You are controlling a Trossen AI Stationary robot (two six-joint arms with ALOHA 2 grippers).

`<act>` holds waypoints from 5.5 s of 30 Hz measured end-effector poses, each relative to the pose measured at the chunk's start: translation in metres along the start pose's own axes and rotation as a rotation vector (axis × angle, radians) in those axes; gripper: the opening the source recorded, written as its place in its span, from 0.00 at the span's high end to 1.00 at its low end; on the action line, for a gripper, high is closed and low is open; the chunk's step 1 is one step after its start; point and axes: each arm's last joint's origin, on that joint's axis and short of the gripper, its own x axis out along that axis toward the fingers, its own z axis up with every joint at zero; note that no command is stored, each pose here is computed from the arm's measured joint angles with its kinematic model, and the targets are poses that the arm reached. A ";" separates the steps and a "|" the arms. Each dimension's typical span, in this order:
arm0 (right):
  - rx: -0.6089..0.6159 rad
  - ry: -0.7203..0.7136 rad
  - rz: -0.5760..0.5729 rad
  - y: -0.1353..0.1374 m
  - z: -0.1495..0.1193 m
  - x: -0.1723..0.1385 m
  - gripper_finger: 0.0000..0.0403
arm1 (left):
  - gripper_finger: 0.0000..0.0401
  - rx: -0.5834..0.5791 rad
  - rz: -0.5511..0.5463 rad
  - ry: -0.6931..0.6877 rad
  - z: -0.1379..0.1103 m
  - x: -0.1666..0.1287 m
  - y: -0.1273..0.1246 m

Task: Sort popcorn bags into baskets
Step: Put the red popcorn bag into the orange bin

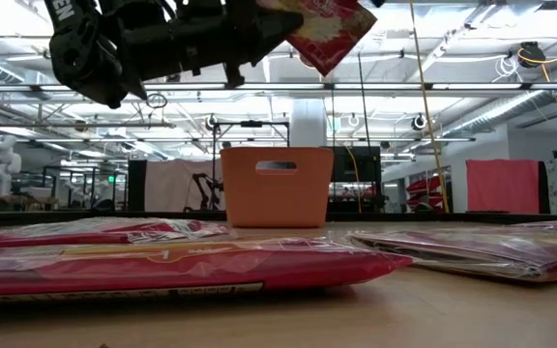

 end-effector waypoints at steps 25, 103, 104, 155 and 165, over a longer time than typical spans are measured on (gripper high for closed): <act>-0.109 0.137 0.071 -0.008 0.014 0.024 0.96 | 0.79 -0.070 0.005 0.137 -0.008 0.001 0.004; -0.056 0.633 0.179 -0.159 -0.010 0.190 0.89 | 0.60 0.119 0.164 0.869 0.054 -0.067 -0.004; -0.051 0.633 0.178 -0.159 -0.010 0.190 0.89 | 0.60 0.119 0.164 0.869 0.054 -0.067 -0.004; -0.193 0.585 -0.089 -0.159 -0.019 0.218 0.50 | 0.60 0.108 0.138 0.697 0.044 -0.074 -0.003; -0.070 0.541 -0.078 -0.177 -0.050 0.235 0.80 | 0.60 0.121 0.133 0.697 0.044 -0.074 -0.003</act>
